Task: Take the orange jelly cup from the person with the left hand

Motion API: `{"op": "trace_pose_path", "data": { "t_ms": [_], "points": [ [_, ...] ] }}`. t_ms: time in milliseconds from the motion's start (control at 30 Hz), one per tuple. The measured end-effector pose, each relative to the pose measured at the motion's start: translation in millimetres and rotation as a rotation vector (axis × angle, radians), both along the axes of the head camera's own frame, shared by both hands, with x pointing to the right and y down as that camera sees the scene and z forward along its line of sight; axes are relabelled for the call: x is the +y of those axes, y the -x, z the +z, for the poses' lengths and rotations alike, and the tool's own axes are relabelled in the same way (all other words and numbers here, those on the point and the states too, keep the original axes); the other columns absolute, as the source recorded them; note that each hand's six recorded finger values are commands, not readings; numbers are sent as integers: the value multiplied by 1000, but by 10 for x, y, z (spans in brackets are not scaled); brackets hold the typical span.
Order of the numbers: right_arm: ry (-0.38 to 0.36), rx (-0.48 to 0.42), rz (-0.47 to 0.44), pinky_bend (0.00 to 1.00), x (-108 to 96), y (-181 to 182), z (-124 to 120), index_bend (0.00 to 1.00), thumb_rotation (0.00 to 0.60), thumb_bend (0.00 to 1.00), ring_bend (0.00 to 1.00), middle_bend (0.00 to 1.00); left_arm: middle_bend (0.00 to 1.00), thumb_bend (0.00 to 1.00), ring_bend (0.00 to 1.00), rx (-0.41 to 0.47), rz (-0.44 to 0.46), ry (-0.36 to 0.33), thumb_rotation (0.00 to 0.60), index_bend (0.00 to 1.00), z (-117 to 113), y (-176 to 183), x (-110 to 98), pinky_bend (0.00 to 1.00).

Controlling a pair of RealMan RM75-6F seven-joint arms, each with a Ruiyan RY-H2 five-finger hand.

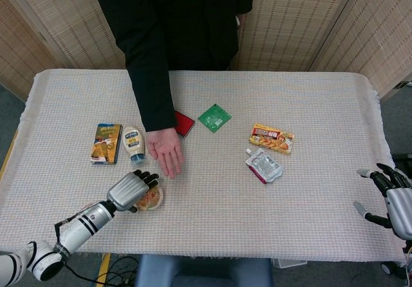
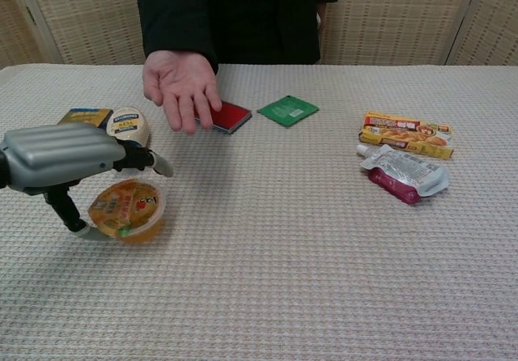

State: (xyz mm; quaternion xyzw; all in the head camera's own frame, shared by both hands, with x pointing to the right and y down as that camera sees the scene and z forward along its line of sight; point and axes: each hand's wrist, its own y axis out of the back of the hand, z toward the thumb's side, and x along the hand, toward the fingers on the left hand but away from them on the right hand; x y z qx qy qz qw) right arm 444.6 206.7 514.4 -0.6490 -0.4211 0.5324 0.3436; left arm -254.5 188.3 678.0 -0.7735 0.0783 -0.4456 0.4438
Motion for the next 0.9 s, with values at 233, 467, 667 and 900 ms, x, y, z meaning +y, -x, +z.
{"op": "trace_pose_path", "data": {
  "t_ms": [233,467,667,900],
  "points": [
    [1,-2,0,197,-1,2,4,228,600,246,170,320,14,119,61,3,-132,33,600,0,-152,216,34,260],
    [0,-1,1,197,3,-11,2,228,600,246,170,320,14,119,63,-34,-310,-7,600,0,-347,663,-10,260],
    [5,-5,-2,197,-5,-4,25,228,600,246,170,320,14,119,68,-75,-504,-72,600,0,-582,1206,-38,260],
    [17,-11,-11,197,-34,34,65,228,600,246,170,320,15,119,70,-97,-673,-233,600,41,-929,1691,46,260]
  ]
}}
